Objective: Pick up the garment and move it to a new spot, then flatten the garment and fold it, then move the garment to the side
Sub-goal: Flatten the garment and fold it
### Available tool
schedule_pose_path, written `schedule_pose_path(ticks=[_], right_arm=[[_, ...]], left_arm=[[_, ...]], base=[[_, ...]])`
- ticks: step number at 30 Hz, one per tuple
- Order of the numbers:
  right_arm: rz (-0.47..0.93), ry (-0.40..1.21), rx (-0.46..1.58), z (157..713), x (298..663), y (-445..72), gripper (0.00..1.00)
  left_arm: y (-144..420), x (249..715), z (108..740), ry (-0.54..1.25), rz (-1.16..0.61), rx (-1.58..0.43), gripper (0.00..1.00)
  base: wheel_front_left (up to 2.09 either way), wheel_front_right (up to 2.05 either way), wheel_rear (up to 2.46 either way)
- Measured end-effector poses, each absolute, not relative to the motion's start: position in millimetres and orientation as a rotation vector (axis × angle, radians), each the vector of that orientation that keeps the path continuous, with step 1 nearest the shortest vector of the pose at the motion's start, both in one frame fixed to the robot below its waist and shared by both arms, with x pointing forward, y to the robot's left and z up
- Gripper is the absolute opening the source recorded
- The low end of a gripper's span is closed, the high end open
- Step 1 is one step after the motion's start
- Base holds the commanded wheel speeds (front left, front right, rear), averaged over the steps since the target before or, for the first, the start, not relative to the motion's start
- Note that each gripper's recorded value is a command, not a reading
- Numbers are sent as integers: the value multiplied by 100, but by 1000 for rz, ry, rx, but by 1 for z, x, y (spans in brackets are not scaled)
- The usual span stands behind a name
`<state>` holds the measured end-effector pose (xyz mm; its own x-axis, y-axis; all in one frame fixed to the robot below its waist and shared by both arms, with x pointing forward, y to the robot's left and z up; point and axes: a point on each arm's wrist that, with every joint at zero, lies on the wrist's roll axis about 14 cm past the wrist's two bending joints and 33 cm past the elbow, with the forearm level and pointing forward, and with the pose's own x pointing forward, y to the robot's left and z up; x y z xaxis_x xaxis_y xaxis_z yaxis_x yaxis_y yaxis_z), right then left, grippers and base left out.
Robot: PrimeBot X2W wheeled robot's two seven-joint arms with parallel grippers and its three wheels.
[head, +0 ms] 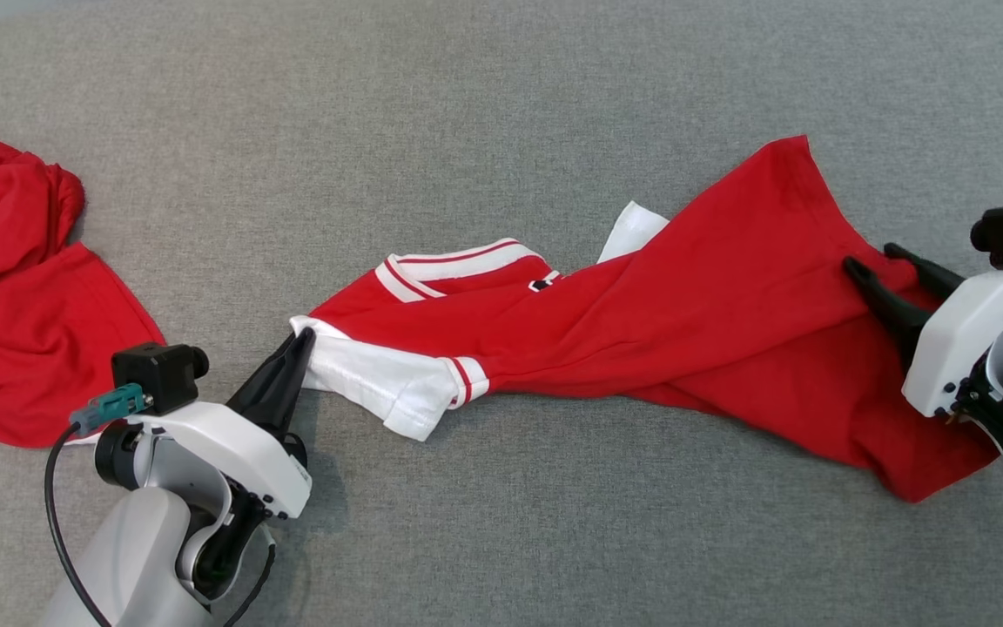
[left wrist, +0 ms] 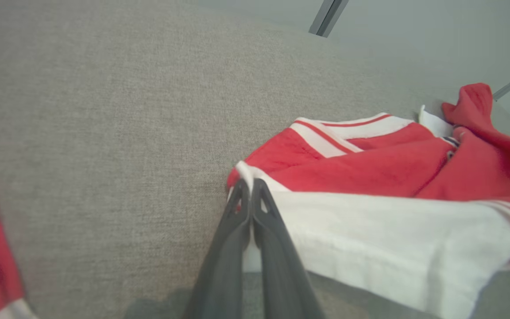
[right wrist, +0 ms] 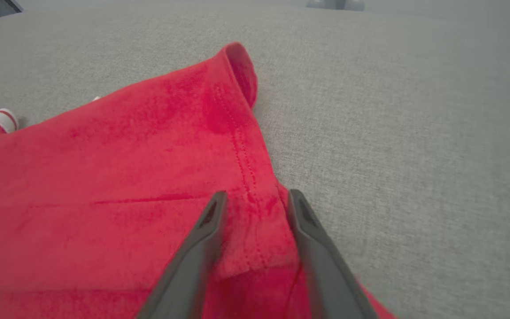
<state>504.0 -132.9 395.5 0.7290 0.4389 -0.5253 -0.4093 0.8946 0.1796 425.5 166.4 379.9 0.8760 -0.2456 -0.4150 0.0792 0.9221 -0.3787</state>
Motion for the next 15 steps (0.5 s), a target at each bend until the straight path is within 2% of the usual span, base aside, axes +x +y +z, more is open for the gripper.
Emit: schedule_pose_path(ticks=[1,8,15], right_arm=[[478,597,49,395,504,-131,0],[508,501,111,420,513,-125,0],[498,259,228,484,525,-132,0]], left_arm=[[167,426,380,471,-173,-361,0],[171,432,390,408,-162,-358,0],[178,448,425,275,-158,-317,0]], base=[[0,0,0],[0,0,0],[0,0,0]])
